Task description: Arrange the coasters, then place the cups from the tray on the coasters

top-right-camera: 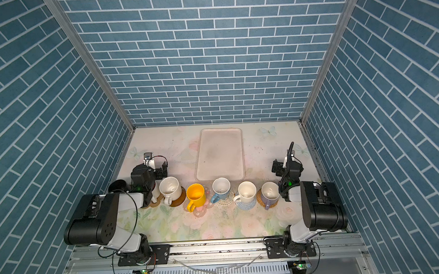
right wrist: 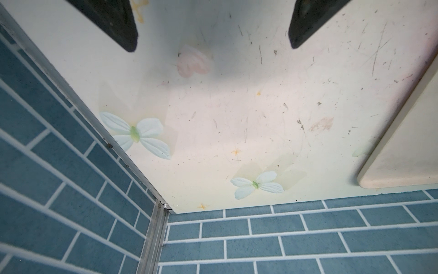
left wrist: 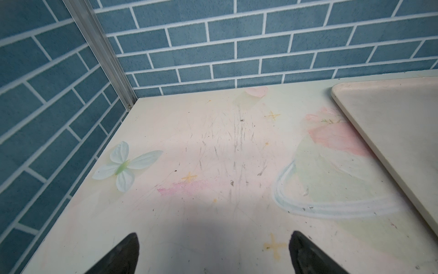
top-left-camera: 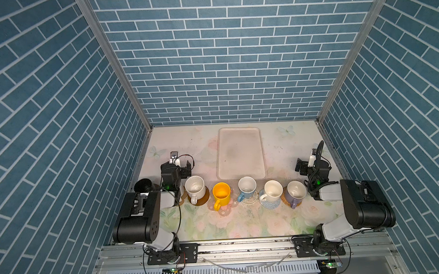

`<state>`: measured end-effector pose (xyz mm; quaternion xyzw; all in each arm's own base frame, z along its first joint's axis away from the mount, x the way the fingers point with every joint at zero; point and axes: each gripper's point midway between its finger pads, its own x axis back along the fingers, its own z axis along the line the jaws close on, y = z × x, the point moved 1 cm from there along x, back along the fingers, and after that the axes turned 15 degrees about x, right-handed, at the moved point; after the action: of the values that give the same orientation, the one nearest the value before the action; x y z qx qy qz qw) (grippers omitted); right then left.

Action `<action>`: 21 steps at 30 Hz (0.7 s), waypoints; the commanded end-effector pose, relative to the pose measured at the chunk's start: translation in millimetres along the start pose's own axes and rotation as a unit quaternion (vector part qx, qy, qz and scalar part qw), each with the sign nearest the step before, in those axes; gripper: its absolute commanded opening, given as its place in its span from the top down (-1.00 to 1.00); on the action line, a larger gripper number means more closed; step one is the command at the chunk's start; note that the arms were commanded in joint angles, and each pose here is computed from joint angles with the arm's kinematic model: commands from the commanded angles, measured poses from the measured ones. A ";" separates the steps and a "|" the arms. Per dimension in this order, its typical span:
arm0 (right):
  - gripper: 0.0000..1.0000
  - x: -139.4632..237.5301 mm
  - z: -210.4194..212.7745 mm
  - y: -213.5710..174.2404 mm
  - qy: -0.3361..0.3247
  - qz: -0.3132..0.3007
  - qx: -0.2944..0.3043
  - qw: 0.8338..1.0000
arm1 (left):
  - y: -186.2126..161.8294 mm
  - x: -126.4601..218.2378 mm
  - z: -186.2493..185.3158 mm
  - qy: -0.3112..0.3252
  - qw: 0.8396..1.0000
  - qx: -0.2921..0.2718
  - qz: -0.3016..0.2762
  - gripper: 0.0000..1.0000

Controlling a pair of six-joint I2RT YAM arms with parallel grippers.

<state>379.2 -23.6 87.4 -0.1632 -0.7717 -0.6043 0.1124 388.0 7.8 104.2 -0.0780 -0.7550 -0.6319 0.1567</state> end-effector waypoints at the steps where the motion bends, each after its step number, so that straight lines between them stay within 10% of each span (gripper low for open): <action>1: -0.98 -3.0 -1.3 6.4 0.001 -0.006 0.015 1.000 | -4.6 2.5 10.9 0.031 0.999 0.010 -0.005 -0.99; 21: -0.98 -3.2 -1.4 6.7 0.001 -0.006 0.015 1.000 | -3.8 5.6 20.7 0.068 0.997 0.019 -0.017 -0.99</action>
<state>378.9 -23.5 86.4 -0.1643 -0.7715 -0.6039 0.1142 380.5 27.7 111.8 -0.0029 -0.7642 -0.6207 0.1752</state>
